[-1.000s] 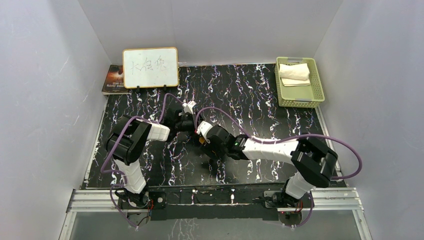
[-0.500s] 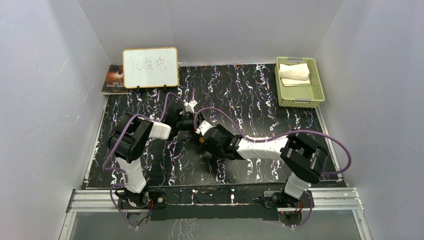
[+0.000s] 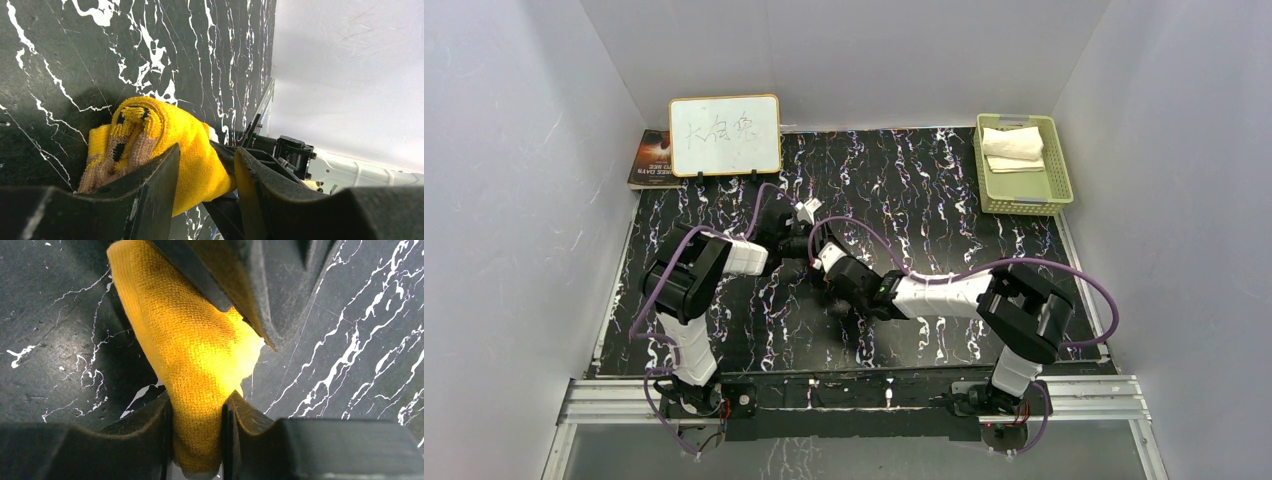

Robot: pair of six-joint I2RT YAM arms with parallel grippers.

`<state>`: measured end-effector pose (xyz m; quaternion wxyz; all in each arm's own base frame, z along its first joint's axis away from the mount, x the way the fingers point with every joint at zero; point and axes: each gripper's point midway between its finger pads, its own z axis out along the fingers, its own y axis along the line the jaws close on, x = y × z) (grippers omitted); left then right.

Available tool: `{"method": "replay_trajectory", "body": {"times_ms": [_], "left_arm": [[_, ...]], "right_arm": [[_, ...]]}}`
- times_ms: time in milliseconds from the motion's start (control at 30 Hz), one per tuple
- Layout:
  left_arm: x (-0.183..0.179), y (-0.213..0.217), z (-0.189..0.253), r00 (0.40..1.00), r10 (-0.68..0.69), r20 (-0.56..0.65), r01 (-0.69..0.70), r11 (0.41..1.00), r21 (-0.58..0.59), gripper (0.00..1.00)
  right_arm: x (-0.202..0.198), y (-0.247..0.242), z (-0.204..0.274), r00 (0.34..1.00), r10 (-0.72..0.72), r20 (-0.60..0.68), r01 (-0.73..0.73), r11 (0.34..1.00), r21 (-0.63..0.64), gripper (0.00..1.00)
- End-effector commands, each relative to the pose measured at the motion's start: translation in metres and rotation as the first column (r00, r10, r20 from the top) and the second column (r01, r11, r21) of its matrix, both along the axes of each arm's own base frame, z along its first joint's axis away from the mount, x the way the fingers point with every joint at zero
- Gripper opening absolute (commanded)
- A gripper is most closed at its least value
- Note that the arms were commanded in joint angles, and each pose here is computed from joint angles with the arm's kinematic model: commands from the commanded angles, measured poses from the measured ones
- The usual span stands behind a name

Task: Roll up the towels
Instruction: Pick up the towel at the center of the board.

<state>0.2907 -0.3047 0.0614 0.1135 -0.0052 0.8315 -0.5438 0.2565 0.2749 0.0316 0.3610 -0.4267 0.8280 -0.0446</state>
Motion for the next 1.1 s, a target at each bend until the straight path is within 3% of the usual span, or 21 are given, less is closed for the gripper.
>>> {"method": "replay_trajectory", "body": {"times_ms": [0,167,300,400,467,600,700,833,1067], "left_arm": [[0.006,0.003,0.006,1.0,-0.003,0.003,0.003,1.0,0.023,0.44],[0.05,0.039,0.065,0.981,0.162,0.106,-0.165,0.986,0.018,0.48],[0.078,0.087,0.121,0.927,0.316,0.203,-0.325,0.945,0.013,0.5],[0.08,0.111,0.144,0.897,0.369,0.241,-0.382,0.924,0.008,0.51],[0.076,0.118,0.15,0.892,0.376,0.25,-0.39,0.921,0.008,0.51],[0.06,0.118,0.144,0.901,0.37,0.225,-0.378,0.926,-0.011,0.51],[0.048,0.117,0.14,0.906,0.374,0.197,-0.375,0.927,-0.035,0.51],[0.034,0.116,0.141,0.912,0.367,0.185,-0.364,0.93,-0.051,0.51],[0.017,0.115,0.139,0.93,0.321,0.176,-0.321,0.947,-0.033,0.52]], "right_arm": [[-0.002,0.016,0.008,0.996,-0.02,-0.09,0.033,0.99,0.14,0.23],[0.019,0.015,0.052,0.977,-0.115,-0.18,0.181,0.893,0.411,0.23],[0.048,-0.001,0.103,0.953,-0.189,-0.236,0.299,0.702,0.646,0.2],[0.082,-0.029,0.153,0.909,-0.34,-0.242,0.396,0.521,0.756,0.15],[0.107,-0.057,0.182,0.841,-0.461,-0.285,0.466,0.346,0.814,0.15],[0.153,-0.14,0.221,0.611,-0.615,-0.499,0.522,-0.16,0.838,0.19],[0.181,-0.187,0.228,0.492,-0.609,-0.623,0.468,-0.418,0.778,0.2],[0.215,-0.241,0.243,0.32,-0.643,-0.696,0.331,-0.613,0.718,0.16],[0.255,-0.309,0.238,0.071,-0.579,-0.812,0.137,-0.801,0.583,0.15]]}}
